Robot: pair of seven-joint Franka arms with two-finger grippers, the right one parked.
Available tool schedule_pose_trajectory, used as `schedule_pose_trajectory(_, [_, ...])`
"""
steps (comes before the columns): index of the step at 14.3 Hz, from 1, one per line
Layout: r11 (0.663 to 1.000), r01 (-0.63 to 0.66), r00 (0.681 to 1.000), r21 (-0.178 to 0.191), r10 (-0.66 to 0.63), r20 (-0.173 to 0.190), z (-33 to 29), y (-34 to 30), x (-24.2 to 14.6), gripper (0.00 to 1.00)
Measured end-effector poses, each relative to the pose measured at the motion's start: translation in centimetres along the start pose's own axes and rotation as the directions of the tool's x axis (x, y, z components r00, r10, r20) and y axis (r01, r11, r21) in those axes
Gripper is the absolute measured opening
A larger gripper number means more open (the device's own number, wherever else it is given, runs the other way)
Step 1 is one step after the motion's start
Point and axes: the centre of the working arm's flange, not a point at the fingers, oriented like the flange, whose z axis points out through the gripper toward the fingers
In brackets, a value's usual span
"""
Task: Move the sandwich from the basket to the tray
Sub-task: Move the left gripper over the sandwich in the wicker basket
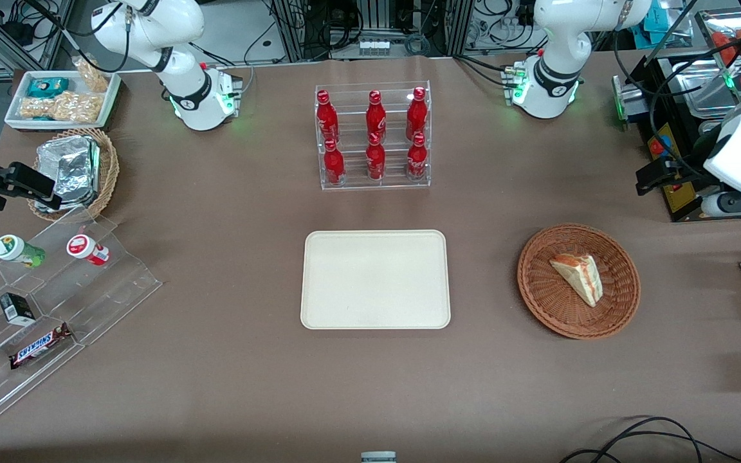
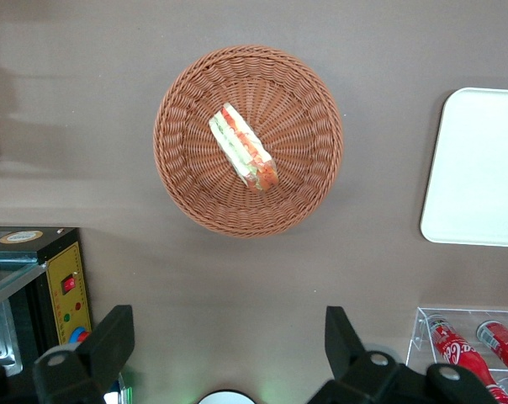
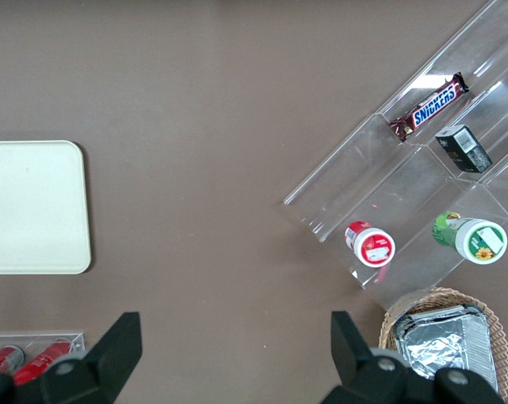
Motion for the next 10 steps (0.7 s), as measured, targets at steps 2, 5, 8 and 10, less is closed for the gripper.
schedule_pose_trajectory(2, [1.000,-0.003,1.000,0.000,0.003,-0.002,-0.01,0.16,0.01,1.00])
schedule_pose_trajectory(5, [1.000,-0.003,1.000,0.000,0.003,-0.002,0.00,0.18,0.02,1.00])
schedule_pose_trajectory(8, [1.000,-0.006,1.000,0.001,0.006,0.003,0.25,0.35,0.07,1.00])
schedule_pose_trajectory(10, [1.000,-0.014,1.000,0.003,0.014,0.014,0.73,0.78,0.13,1.00])
